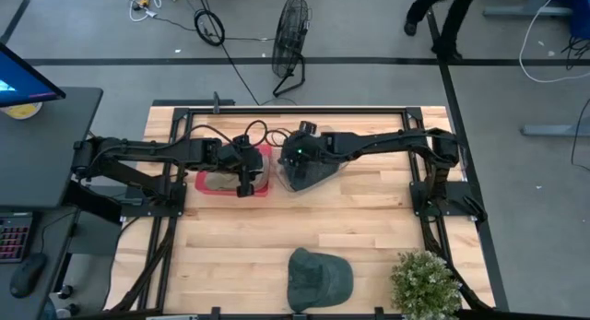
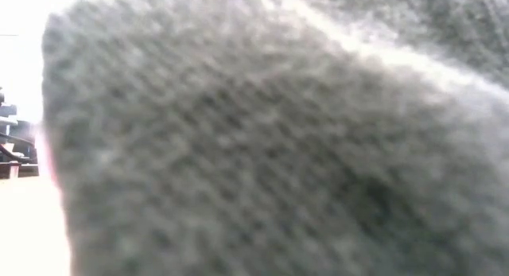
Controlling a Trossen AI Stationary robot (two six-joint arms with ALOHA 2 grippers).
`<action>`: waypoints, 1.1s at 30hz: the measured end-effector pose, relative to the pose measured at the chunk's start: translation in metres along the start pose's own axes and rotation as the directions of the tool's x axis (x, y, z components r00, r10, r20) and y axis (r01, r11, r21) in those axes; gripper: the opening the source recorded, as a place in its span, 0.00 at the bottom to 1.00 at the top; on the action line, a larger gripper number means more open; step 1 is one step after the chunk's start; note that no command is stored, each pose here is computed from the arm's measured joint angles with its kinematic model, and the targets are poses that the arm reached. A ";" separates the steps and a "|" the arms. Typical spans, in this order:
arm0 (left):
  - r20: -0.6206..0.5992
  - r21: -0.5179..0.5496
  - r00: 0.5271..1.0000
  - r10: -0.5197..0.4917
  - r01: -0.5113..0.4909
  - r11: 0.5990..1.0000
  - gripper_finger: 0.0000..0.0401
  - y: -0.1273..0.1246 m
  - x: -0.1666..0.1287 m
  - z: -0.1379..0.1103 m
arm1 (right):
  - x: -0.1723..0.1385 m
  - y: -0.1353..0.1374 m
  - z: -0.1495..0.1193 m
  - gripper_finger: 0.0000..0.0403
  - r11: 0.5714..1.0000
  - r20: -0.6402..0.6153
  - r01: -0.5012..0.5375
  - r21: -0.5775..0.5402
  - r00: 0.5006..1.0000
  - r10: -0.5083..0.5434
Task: Pick & Place hat
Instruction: Put the top black cap into the transparent bin
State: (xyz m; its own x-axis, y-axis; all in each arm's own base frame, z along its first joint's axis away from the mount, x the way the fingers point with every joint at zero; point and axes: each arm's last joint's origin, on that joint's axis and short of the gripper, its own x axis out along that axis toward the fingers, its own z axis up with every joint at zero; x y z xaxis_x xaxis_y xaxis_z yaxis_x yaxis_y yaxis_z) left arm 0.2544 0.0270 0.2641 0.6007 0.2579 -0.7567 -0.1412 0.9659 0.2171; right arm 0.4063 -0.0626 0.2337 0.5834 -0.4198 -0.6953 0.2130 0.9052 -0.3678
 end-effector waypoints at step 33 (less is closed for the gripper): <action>-0.059 -0.006 0.986 0.155 -0.156 0.988 0.30 0.018 0.002 -0.005 | 0.006 0.023 -0.014 0.02 0.961 -0.102 -0.239 -0.138 0.969 0.226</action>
State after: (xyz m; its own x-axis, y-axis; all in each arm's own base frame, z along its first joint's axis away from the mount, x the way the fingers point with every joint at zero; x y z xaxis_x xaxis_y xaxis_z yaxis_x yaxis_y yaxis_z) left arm 0.2490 0.0451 0.2631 0.5240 0.4055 -0.7490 -0.2379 0.9141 0.3284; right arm 0.4035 -0.0454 0.2123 0.5335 -0.2085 -0.8197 -0.0426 0.9613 -0.2722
